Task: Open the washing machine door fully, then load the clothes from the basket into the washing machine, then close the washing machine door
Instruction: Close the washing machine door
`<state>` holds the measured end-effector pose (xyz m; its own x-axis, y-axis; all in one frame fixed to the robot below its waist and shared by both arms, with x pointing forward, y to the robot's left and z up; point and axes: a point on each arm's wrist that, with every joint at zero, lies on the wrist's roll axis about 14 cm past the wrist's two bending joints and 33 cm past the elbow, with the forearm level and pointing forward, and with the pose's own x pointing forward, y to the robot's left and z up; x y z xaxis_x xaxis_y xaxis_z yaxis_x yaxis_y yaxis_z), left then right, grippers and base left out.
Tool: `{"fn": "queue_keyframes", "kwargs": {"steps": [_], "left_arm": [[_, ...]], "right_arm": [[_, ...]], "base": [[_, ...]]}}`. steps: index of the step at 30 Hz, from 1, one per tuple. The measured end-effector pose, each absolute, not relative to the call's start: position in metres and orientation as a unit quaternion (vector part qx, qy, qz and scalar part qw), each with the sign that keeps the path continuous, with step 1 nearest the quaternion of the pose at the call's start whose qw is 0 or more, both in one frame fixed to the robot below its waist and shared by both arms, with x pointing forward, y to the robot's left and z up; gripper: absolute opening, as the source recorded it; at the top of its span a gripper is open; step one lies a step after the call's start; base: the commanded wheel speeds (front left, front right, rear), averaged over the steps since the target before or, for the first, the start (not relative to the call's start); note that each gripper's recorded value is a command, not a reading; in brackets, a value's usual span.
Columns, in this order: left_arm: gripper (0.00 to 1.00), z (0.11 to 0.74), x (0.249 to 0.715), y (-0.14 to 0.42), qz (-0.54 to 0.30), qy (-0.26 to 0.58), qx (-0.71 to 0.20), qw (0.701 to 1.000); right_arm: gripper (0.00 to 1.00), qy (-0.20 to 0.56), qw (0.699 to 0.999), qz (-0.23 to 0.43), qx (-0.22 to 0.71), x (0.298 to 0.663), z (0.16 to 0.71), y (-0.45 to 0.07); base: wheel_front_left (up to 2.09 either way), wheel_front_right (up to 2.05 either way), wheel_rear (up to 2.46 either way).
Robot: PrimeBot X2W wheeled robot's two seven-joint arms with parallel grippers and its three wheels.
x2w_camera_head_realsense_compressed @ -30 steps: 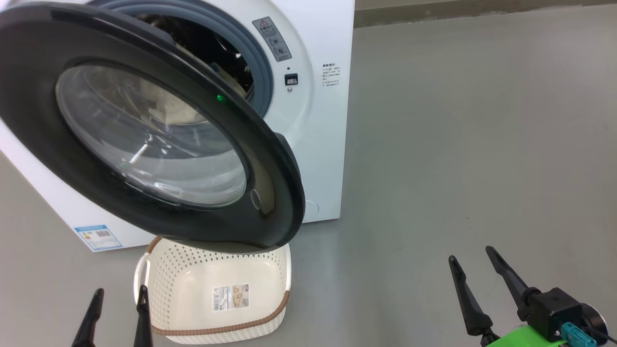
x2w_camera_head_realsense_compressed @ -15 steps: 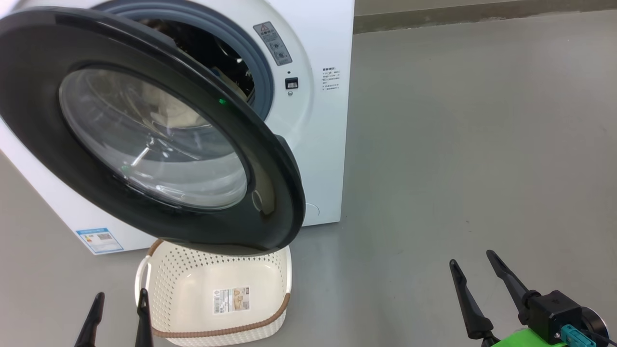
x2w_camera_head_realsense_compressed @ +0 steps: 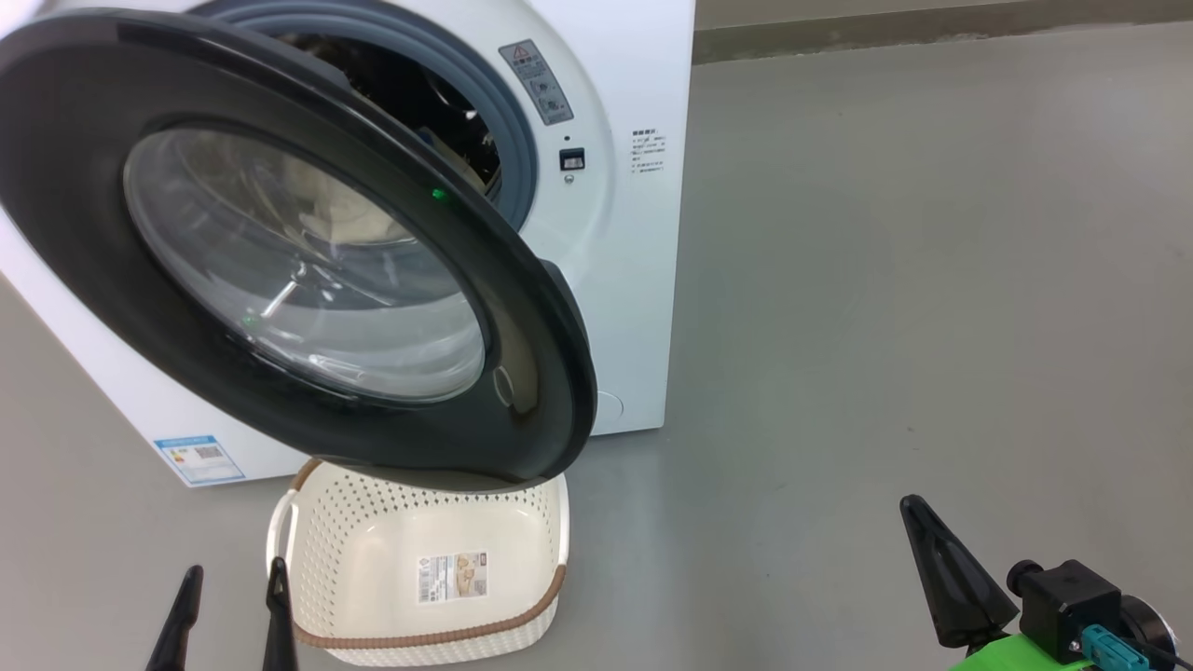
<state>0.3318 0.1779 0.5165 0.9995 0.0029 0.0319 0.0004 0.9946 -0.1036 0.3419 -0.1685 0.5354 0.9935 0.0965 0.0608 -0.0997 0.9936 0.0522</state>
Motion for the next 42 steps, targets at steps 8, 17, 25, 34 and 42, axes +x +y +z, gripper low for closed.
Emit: {"fn": "queue_keyframes", "kwargs": {"steps": [8,17,25,34,42], "left_arm": [[1.0,0.515,0.33,0.181,0.007,-0.014,-0.053,0.998],[1.0,0.515,0.333,0.185,0.018,-0.019,-0.055,0.998],[1.0,0.515,0.335,0.198,0.042,-0.024,-0.051,0.998],[1.0,0.52,0.334,0.208,0.058,-0.035,-0.048,0.997],[1.0,0.523,0.328,0.215,0.071,-0.042,-0.046,0.996]], "right_arm": [[0.0,-0.01,0.998,0.056,0.03,0.355,0.52,-0.164],[0.0,-0.039,0.996,0.07,0.034,0.407,0.531,-0.153],[0.0,-0.164,0.98,0.108,0.04,0.473,0.617,-0.122],[0.0,-0.339,0.91,0.232,0.052,0.453,0.751,-0.042],[0.0,-0.304,0.874,0.374,0.058,0.408,0.755,0.041]], "base": [[0.0,0.0,0.0],[0.0,0.0,0.0],[0.0,0.0,0.0],[0.0,0.0,0.0],[0.0,0.0,0.0]]}}
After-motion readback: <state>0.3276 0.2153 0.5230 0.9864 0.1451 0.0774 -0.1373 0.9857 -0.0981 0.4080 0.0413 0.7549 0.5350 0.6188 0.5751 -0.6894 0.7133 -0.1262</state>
